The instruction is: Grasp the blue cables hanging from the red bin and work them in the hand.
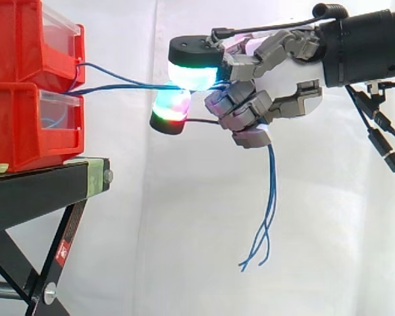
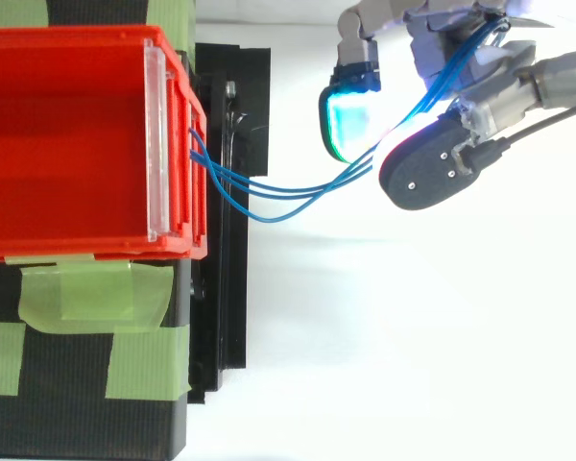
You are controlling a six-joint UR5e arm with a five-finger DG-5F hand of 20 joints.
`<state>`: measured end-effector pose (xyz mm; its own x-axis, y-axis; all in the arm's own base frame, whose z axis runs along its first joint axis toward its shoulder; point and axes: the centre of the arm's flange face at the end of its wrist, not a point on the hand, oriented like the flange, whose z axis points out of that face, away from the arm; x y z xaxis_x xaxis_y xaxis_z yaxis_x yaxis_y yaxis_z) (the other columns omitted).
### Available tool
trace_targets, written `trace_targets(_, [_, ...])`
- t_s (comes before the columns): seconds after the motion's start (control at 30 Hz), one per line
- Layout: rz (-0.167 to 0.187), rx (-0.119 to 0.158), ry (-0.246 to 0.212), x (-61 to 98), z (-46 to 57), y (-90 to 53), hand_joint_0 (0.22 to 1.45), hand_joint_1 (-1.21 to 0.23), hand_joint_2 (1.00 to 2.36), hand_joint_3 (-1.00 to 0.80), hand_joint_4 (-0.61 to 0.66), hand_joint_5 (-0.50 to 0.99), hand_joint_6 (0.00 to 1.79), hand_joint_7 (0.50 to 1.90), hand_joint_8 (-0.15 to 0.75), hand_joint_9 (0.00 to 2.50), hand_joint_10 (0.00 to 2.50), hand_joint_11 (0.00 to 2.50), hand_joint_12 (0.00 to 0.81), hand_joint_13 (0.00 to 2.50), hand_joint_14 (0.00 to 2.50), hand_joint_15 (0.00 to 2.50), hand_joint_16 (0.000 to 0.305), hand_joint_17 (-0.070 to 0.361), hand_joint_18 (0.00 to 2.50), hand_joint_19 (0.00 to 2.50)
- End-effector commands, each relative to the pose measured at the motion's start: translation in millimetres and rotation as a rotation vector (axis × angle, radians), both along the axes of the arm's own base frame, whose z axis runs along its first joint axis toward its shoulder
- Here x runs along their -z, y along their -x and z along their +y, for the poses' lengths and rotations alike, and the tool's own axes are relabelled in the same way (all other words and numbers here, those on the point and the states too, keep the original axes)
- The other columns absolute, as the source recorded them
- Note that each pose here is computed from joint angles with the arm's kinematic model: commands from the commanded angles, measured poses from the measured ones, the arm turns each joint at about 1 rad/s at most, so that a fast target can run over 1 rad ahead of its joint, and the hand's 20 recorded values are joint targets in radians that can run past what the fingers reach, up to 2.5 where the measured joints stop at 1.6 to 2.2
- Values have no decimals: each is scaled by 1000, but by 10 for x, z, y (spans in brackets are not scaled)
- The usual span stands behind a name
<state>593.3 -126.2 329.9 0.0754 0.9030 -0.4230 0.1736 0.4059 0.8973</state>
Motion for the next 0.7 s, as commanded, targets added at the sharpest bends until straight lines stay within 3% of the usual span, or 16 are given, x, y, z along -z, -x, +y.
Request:
trace_targets(0.0, [0,0,2,1,1,0,910,-584,1008,-840,180,191,294,1354,473,516,2500,2500,522,812,2500,2067,45,101,1234,1259])
trace_targets(0.67, [6,-8,11,10,37,-1,971,-600,1016,-649,169,198,270,1353,472,530,2500,2500,526,828,2500,2085,45,101,1244,1235])
